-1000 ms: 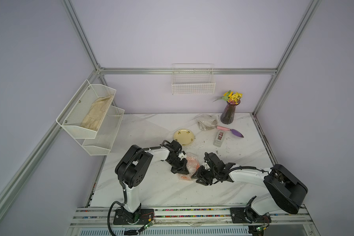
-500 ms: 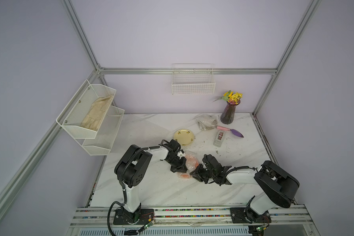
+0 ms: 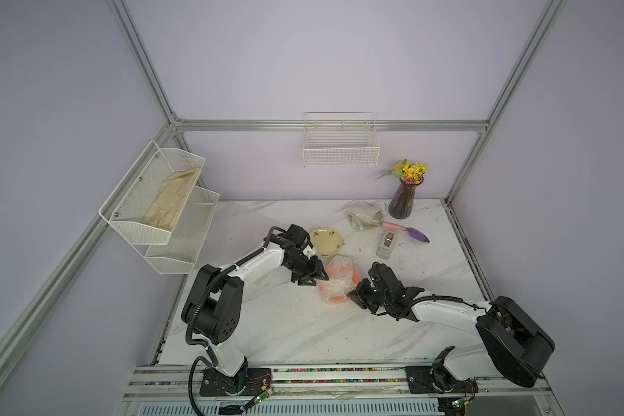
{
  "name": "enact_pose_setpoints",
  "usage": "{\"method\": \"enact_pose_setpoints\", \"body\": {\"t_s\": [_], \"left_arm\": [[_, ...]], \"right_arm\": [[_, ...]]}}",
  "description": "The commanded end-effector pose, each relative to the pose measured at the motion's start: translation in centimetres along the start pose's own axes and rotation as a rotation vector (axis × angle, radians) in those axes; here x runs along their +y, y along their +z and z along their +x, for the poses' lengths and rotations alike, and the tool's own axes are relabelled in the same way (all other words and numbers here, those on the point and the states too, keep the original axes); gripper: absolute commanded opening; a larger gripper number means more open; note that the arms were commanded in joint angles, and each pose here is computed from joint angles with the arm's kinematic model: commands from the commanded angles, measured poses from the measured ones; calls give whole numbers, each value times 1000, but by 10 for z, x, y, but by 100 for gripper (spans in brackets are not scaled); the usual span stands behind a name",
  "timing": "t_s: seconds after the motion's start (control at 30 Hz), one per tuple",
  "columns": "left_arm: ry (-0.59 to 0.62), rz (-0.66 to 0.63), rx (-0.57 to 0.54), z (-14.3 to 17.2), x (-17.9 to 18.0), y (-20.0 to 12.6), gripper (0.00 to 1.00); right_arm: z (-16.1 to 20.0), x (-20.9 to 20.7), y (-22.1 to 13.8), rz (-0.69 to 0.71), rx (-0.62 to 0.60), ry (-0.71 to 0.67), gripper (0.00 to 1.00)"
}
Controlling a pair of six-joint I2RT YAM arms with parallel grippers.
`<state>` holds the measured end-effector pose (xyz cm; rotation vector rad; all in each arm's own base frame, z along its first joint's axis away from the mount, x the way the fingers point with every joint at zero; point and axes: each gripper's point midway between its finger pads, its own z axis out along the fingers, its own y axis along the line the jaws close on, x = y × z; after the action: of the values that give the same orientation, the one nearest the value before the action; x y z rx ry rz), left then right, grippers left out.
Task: Wrap dinner plates in bubble wrap
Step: Pick up the bubble wrap from the center of the board, then place the bubble wrap at the center of the board.
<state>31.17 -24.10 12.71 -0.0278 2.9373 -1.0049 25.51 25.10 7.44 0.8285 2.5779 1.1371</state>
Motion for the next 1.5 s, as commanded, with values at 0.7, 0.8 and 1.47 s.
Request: {"method": "enact_pose_setpoints", "body": {"t_s": [0.7, 0.8, 1.47], "left_arm": [[115, -593, -43, -81, 145, -56, 79], [103, -614, -30, -84, 155, -54, 81], [-61, -545, 184, -56, 213, -26, 48]], "right_arm": [[-322, 116, 54, -240, -184, 119, 0], [-329, 113, 70, -243, -159, 162, 0], [-252, 127, -29, -222, -130, 85, 51]]}}
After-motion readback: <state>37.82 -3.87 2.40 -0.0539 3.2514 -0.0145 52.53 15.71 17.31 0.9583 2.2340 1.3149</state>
